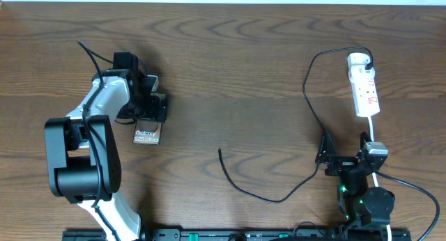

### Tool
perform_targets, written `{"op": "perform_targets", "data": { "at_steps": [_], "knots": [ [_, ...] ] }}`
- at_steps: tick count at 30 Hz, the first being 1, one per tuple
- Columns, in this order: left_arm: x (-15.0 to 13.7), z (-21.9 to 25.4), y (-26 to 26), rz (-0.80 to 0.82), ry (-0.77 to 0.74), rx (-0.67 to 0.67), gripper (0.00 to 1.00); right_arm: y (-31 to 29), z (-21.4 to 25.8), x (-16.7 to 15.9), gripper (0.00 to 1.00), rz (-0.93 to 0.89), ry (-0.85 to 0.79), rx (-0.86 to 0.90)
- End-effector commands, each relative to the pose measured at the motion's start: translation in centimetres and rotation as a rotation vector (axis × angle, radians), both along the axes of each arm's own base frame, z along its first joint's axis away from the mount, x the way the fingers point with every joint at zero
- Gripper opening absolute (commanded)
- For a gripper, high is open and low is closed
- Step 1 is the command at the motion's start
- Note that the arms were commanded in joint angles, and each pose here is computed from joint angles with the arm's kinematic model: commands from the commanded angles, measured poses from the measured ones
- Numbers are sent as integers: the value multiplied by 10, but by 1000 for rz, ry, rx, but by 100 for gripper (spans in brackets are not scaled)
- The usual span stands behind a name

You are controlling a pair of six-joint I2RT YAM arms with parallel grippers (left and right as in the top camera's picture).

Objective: Plug charger to phone and switch on socket
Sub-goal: 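Lower the left gripper and close it on the phone's sides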

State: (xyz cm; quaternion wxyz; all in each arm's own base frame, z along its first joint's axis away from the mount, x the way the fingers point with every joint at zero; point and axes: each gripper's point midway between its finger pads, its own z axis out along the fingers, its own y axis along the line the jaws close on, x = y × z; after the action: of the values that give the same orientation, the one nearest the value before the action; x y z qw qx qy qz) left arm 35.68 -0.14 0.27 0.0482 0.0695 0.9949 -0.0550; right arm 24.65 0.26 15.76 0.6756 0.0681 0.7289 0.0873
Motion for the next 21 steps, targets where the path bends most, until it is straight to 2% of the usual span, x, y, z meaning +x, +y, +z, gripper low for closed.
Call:
{"op": "perform_targets", "data": {
  "at_steps": [1,11,21],
  "knots": [
    [-10,-11,1,-13,39,9,98,1,-1,0,99,5,3,-15],
    [-11,-12,-5,-76,43,118,98,1,-1,0,99,5,3,-15],
    [-13,-14,-5,-77,45,118,98,1,-1,0,99,5,3,-15]
  ]
}}
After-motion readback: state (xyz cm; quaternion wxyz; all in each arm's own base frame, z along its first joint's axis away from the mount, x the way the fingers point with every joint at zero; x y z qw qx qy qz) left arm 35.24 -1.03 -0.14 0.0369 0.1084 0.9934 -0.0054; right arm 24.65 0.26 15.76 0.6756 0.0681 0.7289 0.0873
